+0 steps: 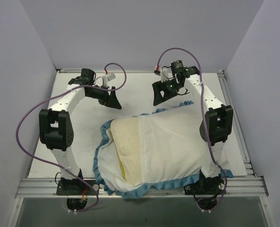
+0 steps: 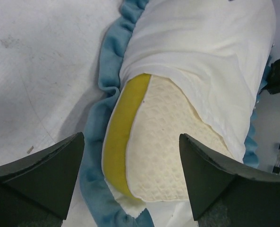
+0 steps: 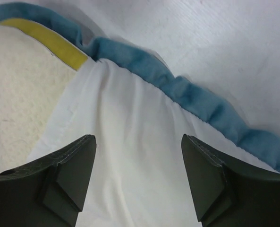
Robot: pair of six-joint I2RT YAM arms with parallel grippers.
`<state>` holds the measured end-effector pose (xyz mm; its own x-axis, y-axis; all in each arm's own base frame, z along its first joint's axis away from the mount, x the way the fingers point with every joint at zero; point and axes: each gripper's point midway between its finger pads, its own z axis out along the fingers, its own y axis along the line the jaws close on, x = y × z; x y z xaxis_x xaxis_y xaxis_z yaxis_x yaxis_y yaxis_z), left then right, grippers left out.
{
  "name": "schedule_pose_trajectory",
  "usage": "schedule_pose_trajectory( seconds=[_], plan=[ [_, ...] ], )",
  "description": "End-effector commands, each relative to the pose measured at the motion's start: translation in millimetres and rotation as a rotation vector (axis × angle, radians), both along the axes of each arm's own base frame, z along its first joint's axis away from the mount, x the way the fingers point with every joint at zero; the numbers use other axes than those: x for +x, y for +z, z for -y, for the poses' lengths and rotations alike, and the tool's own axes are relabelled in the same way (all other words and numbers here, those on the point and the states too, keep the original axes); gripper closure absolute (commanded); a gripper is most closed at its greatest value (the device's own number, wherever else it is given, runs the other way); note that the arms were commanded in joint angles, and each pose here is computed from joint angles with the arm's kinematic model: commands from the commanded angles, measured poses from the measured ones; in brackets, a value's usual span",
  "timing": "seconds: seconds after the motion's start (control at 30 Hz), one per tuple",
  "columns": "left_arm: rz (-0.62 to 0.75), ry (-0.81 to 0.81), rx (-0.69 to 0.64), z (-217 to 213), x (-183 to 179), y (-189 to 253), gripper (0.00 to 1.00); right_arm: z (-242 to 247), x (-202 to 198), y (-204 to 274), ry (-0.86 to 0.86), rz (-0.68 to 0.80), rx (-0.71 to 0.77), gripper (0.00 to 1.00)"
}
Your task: Put the pillow into the pillowcase
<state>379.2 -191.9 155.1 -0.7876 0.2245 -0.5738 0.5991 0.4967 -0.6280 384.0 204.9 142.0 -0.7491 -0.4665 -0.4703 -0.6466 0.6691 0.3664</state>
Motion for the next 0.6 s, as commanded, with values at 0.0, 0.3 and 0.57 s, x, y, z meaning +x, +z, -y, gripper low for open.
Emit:
schedule_pose_trajectory(
  seconds=[0.0, 0.3, 0.57],
  plan=[
    [0.024, -0.095, 0.073, -4, -27, -7, 0.12, -47, -24, 29, 0.060, -0.073, 0.079, 0.26],
    [0.004, -0.197, 0.289, -78, -48, -36, 0.10, -68, -64, 3, 0.164, -0.252, 0.100, 0.28],
    [-0.170, -0.359, 0.221, -69, -93, -65, 0.12, -48, -101, -51, 0.149, -0.402, -0.068, 0.31]
  ],
)
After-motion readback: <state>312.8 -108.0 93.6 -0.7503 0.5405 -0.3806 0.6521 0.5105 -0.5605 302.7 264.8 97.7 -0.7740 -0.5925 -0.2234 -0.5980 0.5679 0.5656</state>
